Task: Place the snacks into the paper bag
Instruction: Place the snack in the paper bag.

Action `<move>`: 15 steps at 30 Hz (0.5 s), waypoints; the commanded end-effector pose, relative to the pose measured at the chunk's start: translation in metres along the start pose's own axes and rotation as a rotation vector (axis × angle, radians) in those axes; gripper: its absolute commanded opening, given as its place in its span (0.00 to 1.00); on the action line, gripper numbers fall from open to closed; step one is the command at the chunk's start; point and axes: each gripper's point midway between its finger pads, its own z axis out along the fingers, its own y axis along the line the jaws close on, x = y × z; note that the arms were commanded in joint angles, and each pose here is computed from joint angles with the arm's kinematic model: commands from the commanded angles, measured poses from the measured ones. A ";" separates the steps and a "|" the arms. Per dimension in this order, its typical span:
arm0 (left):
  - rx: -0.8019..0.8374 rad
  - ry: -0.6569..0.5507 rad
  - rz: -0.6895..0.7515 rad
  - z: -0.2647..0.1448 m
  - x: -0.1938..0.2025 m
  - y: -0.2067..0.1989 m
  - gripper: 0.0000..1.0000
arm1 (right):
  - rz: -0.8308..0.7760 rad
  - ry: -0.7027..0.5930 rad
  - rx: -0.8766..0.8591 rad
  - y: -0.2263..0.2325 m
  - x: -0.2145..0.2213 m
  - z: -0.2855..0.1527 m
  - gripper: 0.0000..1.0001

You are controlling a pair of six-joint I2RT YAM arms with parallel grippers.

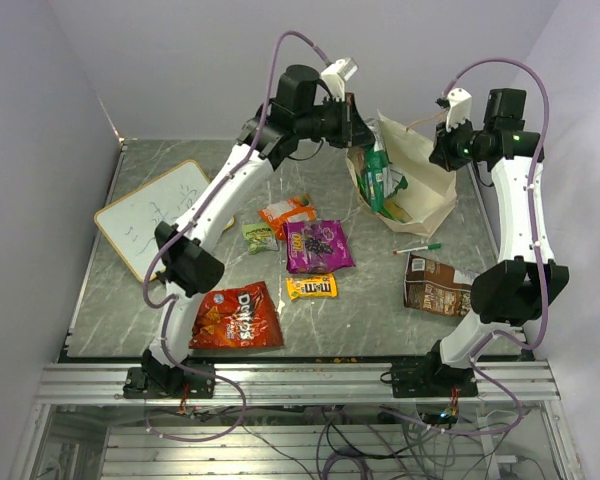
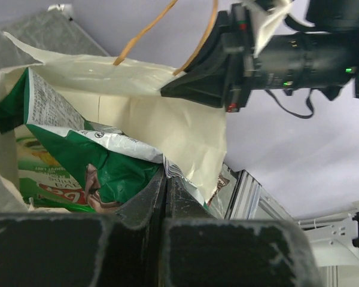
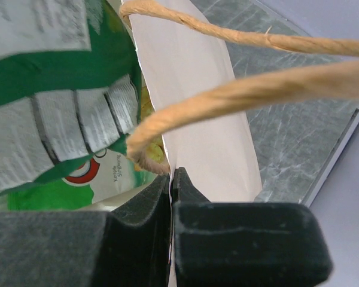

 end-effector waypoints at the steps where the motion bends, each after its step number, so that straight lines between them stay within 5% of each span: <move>1: 0.066 -0.070 -0.016 0.009 -0.016 -0.015 0.07 | 0.002 -0.022 -0.029 0.011 -0.006 0.004 0.00; 15: 0.007 0.044 -0.076 0.049 0.048 -0.011 0.07 | 0.014 -0.019 -0.010 0.011 -0.007 0.009 0.00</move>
